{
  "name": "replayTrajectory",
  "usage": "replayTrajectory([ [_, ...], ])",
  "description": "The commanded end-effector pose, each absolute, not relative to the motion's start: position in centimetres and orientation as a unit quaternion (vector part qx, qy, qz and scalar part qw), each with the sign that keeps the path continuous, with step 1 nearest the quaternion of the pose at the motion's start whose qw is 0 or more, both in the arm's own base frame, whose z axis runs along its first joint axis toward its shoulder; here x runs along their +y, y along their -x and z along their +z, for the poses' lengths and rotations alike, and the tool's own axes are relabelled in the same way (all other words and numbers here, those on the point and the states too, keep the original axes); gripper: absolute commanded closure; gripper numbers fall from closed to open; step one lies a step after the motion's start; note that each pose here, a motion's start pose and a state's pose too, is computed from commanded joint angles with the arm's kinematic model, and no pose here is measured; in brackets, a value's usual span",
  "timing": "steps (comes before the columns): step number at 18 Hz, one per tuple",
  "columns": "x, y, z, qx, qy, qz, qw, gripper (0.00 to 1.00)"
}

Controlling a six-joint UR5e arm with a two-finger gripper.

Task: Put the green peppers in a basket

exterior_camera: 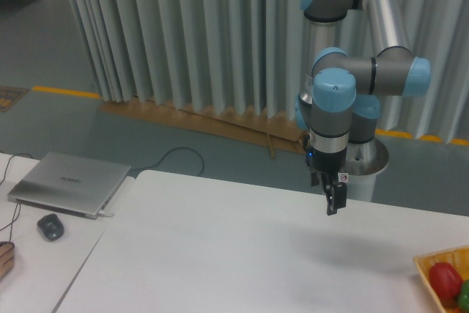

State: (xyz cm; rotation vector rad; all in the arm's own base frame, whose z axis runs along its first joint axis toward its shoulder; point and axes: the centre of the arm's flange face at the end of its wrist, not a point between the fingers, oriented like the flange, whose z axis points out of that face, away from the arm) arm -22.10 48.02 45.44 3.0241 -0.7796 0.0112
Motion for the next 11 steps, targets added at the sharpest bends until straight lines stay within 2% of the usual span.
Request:
replayTrajectory([
  [7,47.0,22.9,46.9,-0.323,-0.944,0.034,0.053,0.00],
  [11,46.7,23.3,46.6,-0.340,-0.938,0.038,0.051,0.00],
])
